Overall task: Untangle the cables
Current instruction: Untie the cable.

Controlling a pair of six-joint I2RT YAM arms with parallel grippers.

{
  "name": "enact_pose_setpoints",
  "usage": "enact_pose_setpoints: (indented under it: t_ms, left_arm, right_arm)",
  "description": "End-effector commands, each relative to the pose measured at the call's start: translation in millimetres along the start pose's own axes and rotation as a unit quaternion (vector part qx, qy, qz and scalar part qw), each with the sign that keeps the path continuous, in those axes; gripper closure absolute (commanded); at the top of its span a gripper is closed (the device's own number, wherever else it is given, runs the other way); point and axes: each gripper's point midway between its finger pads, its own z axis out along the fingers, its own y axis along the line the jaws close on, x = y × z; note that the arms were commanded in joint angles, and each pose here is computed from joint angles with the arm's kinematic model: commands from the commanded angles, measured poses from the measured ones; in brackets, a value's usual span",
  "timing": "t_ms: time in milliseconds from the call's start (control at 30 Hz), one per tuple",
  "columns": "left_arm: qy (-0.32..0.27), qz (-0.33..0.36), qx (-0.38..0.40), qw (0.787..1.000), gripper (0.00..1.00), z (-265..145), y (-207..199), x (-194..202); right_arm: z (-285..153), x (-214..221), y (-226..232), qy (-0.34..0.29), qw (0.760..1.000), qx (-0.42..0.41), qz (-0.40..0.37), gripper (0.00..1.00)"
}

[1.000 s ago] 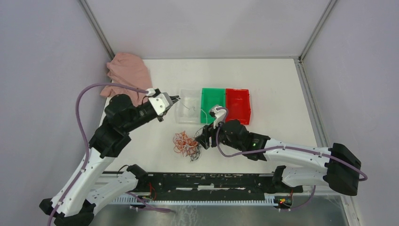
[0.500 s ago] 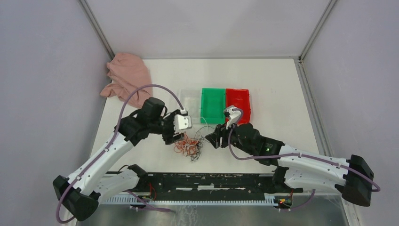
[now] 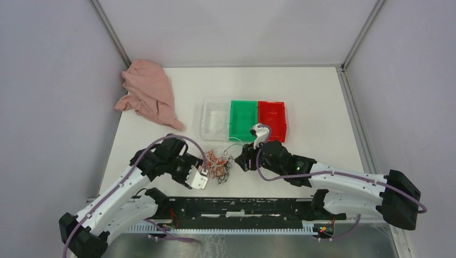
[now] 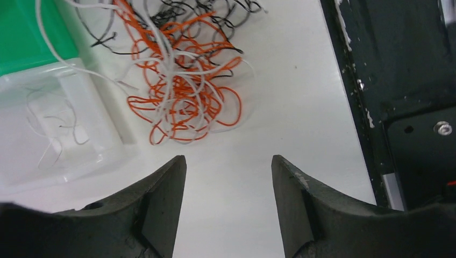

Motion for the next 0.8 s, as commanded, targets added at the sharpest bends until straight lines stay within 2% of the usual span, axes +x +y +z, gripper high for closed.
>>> enact_pose_setpoints:
  t_ms: [0, 133, 367, 633, 767]
  left_arm:
    - [0.009, 0.17, -0.039, 0.985, 0.37, 9, 3, 9]
    - [-0.002, 0.252, -0.077, 0.965, 0.42, 18, 9, 5]
    - [-0.025, 0.308, -0.103, 0.946, 0.47, 28, 12, -2]
    - [-0.047, 0.329, -0.08, 0.94, 0.5, 39, 3, -5]
    - [-0.065, 0.327, -0.073, 0.94, 0.57, 42, 0, -10]
  right_arm:
    - [-1, -32, 20, -0.037, 0.999, -0.025, 0.014, 0.44]
    - [-1, -34, 20, -0.04, 0.999, -0.027, 0.019, 0.44]
    - [0, -30, 19, -0.036, 0.999, -0.028, 0.024, 0.44]
    - [1, -28, 19, -0.033, 0.999, -0.032, 0.028, 0.45]
    - [3, -26, 19, -0.032, 0.998, -0.033, 0.03, 0.45]
